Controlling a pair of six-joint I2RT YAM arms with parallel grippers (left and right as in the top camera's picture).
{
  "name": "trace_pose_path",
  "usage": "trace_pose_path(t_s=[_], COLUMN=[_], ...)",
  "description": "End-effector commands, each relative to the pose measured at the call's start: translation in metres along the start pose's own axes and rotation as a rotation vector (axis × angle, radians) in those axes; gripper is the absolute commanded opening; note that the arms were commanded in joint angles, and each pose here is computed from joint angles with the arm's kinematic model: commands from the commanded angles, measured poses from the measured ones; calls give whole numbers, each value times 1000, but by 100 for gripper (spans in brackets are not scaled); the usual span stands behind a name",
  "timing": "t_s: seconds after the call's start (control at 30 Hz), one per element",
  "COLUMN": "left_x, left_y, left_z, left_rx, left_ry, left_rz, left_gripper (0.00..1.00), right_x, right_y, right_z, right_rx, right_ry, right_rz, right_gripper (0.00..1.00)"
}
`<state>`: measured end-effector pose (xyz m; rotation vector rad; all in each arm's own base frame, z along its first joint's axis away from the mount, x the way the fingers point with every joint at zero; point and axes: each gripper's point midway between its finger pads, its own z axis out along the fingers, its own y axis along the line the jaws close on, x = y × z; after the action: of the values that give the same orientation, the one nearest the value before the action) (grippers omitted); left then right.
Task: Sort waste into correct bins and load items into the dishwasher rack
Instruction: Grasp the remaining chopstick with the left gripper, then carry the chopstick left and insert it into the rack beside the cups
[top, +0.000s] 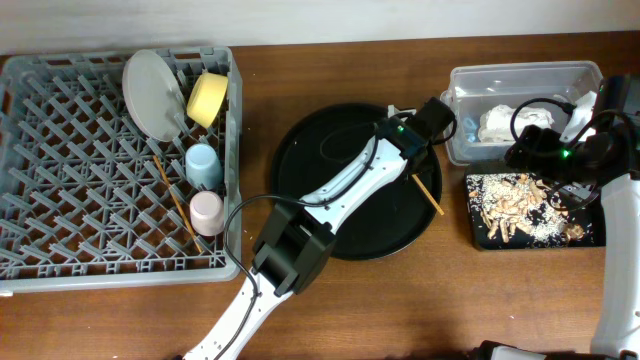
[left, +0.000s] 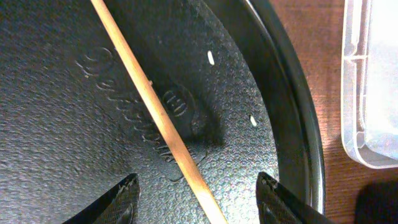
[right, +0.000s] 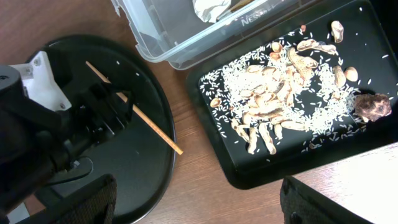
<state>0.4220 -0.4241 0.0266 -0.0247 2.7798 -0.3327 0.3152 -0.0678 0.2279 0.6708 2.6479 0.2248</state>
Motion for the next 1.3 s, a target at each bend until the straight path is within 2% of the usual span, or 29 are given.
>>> trace_pose_path(t_s=[0.0, 0.1, 0.37, 0.53, 0.67, 0.87, 0.9, 0.97, 1.03, 1.13, 1.27], left_x=[13, 10, 9, 21, 26, 29, 30, 32, 35, 43, 44], left_y=[-2, 4, 31, 45, 62, 65, 66, 68, 71, 79, 80], left_z=[18, 19, 22, 19, 15, 14, 13, 13, 11, 8, 7], left_rx=[14, -3, -93, -140, -215, -214, -217, -222, -238, -282, -295], left_ry=[51, 44, 58, 120, 148, 180, 185, 194, 204, 220, 211], left_rz=[-10, -9, -12, 208, 262, 420, 421, 422, 376, 222, 134], left_gripper=[59, 59, 47, 47, 47, 46, 46, 36, 32, 32, 32], right_x=[1, 1, 1, 1, 1, 1, 1, 1, 1, 1, 1], right_y=[-1, -1, -1, -1, -1, -1, -1, -1, -1, -1, -1], right_z=[2, 2, 2, 2, 2, 2, 2, 2, 2, 2, 2], right_rx=[6, 6, 6, 6, 6, 6, 6, 6, 6, 7, 7], right_ry=[3, 3, 3, 3, 3, 4, 4, 4, 4, 4, 4], right_rz=[-11, -11, -11, -11, -11, -11, -10, -11, -11, -11, -11], right_gripper=[85, 85, 85, 85, 85, 85, 85, 85, 85, 85, 85])
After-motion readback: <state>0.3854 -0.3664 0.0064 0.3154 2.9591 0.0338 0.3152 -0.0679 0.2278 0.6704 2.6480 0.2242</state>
